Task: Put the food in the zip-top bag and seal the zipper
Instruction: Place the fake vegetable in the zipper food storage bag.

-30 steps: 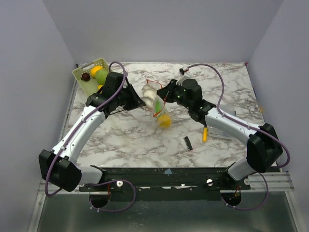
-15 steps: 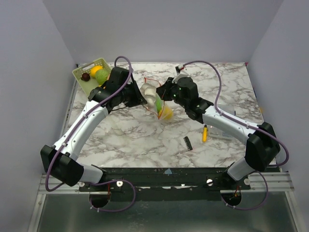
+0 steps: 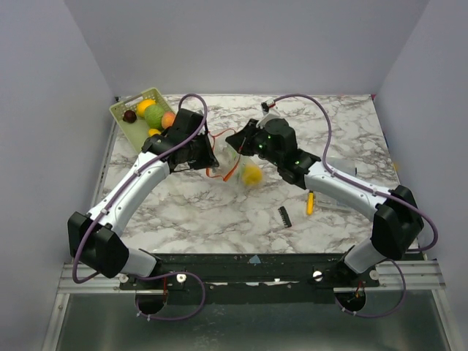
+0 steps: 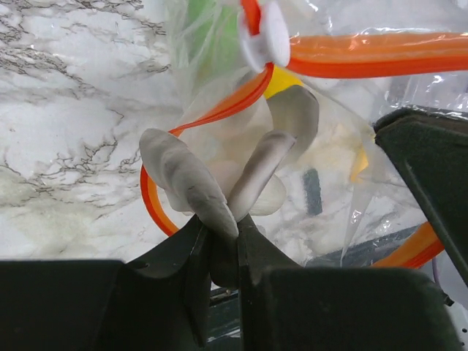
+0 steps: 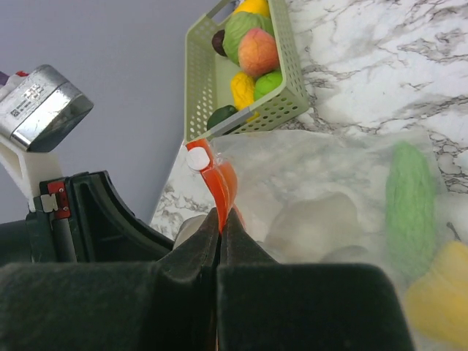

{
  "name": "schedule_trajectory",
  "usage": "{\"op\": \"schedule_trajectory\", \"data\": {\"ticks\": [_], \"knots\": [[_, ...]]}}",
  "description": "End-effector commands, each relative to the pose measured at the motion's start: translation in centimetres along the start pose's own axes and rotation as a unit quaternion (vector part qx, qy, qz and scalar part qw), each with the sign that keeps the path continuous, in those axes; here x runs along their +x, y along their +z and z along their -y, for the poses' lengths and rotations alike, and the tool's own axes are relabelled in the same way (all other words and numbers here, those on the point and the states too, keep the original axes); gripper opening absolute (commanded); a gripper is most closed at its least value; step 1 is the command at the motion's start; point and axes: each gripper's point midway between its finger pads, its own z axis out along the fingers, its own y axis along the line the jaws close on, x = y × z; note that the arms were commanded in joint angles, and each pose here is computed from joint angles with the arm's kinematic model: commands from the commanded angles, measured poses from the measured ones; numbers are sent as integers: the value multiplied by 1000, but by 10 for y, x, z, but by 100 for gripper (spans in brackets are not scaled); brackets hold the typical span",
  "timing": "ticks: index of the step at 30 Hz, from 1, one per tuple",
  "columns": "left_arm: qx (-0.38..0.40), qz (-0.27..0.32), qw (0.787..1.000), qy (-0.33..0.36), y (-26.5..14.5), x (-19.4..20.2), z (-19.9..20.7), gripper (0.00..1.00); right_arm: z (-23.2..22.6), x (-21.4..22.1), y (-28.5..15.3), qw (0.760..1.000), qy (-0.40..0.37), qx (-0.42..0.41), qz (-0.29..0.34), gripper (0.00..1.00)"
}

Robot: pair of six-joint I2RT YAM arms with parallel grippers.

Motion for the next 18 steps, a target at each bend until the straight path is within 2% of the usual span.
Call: {"op": "schedule_trajectory", "data": {"ticks": [1,4,7,9,11,13,15,18], "knots": [[33,17,999,18,-17,-10,18,5,-23,-14,0,999,-20,-41,22,1],[81,13,997,12,-21,-15,41,8,-21,-3,4,999,-12,-45,0,1],[115,17,993,11,-25,-25,61,17,-19,3,6,999,7,-43,-9,1],[125,18,992,13,-28,-30,68,32,-16,4,7,999,24,-42,-17,0],[134,22,990,22,-32,-32,72,58,-9,6,8,997,56,-46,-32,1],[128,27,991,32,-36,-30,68,75,-1,6,9,996,71,-46,-41,1],[114,33,992,43,-37,-28,57,84,3,3,8,996,74,-43,-40,1],[100,44,993,45,-40,-24,39,87,5,2,6,996,71,-44,-40,1]]}}
